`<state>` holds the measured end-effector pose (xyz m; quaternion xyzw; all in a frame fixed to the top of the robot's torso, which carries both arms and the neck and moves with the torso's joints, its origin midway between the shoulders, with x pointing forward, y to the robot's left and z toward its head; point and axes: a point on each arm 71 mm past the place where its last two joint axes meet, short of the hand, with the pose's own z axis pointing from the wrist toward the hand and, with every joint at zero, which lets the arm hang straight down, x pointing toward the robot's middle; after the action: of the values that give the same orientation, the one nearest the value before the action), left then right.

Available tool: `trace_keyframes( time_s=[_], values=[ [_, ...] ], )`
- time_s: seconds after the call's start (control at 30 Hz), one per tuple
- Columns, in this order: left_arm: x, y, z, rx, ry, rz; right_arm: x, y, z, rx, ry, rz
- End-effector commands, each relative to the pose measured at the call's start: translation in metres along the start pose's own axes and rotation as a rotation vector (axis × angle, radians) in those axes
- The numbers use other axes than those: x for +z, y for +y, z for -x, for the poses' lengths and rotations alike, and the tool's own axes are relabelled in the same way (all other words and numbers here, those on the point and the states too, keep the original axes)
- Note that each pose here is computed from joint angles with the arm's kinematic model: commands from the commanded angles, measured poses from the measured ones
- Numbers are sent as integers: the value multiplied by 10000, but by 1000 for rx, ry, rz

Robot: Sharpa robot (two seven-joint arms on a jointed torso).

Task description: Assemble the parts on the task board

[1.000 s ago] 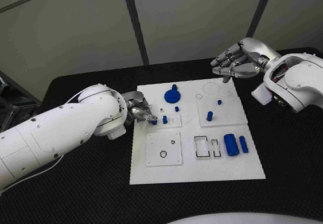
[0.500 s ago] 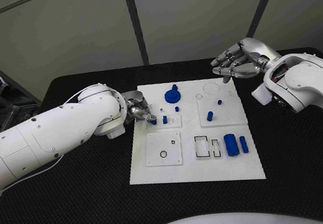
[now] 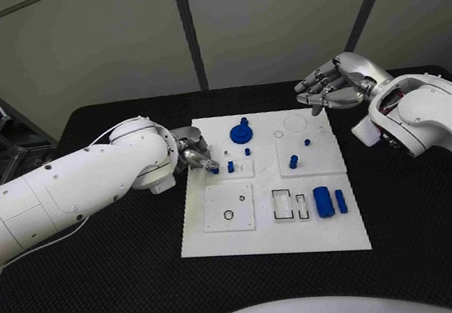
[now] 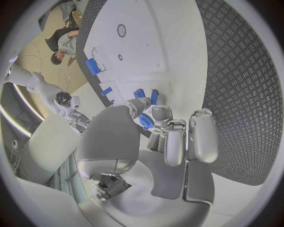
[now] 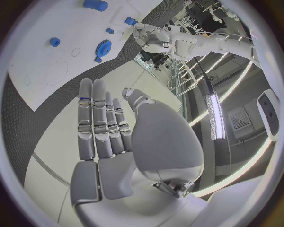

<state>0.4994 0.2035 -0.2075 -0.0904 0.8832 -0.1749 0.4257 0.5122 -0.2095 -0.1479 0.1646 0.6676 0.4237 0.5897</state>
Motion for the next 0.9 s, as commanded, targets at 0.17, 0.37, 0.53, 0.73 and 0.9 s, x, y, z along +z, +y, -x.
trace_keyframes(
  time_s=[0.17, 0.37, 0.53, 0.73, 0.9],
  values=[
    [4, 1, -25, 32, 38, 11, 3, 16, -2, -1, 6, 8],
    [11, -8, -29, 43, 42, 11, 2, 17, -2, -1, 6, 8],
    [21, -16, -28, 44, 39, 11, 2, 18, -3, -1, 6, 8],
    [30, -20, -23, 37, 35, 10, 1, 22, -6, -1, 6, 9],
    [38, -22, -21, 35, 35, 11, 0, 21, -4, -1, 6, 8]
  ],
)
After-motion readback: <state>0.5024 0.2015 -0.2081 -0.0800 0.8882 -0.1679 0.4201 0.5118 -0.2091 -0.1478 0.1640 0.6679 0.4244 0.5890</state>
